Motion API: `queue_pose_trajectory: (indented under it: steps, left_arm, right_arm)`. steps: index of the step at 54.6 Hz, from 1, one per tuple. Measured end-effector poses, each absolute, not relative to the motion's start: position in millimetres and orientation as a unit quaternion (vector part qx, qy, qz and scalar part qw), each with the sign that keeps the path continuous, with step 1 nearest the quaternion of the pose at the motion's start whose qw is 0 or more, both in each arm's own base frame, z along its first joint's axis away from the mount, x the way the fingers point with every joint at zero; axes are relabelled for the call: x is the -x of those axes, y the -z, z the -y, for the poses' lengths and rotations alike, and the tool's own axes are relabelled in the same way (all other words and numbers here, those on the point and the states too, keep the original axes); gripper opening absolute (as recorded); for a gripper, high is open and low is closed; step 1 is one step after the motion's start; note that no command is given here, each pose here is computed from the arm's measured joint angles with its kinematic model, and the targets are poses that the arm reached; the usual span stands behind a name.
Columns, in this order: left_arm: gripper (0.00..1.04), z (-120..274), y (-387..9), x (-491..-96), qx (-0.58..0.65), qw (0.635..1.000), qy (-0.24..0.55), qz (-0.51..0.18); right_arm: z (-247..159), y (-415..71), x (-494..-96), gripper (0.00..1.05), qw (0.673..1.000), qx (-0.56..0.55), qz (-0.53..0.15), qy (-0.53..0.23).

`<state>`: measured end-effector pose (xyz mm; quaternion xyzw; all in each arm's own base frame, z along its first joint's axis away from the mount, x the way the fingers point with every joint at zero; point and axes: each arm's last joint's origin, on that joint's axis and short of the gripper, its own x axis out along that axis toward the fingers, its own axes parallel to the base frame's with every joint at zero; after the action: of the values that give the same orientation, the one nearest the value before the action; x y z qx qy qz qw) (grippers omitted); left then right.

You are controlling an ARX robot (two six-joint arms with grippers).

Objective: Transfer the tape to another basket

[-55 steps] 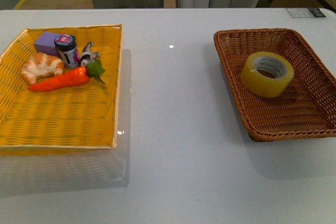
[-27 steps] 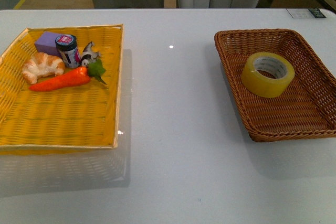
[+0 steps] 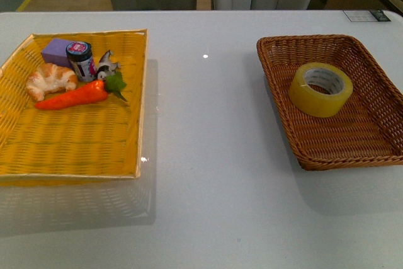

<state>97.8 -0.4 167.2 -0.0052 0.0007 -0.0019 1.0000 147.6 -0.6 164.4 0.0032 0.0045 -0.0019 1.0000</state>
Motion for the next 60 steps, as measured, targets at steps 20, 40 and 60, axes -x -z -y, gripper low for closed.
queue_pose_trajectory:
  steps: [20, 40, 60]
  left_arm:
    - [0.02, 0.4, -167.2, -97.8, 0.005, 1.000, 0.002, -0.001]
    - [0.02, 0.4, -167.2, -97.8, 0.005, 1.000, 0.002, -0.001]
    - [0.02, 0.3, -167.2, -97.8, 0.005, 1.000, 0.002, -0.001]
  right_arm:
    - [0.5, -172.3, -130.4, 0.02, 1.000, -0.003, 0.008, 0.002]
    - [0.4, -174.4, -115.2, 0.02, 1.000, -0.003, 0.012, 0.002]
    - [0.4, -174.0, -108.4, 0.02, 1.000, -0.003, 0.012, 0.002]
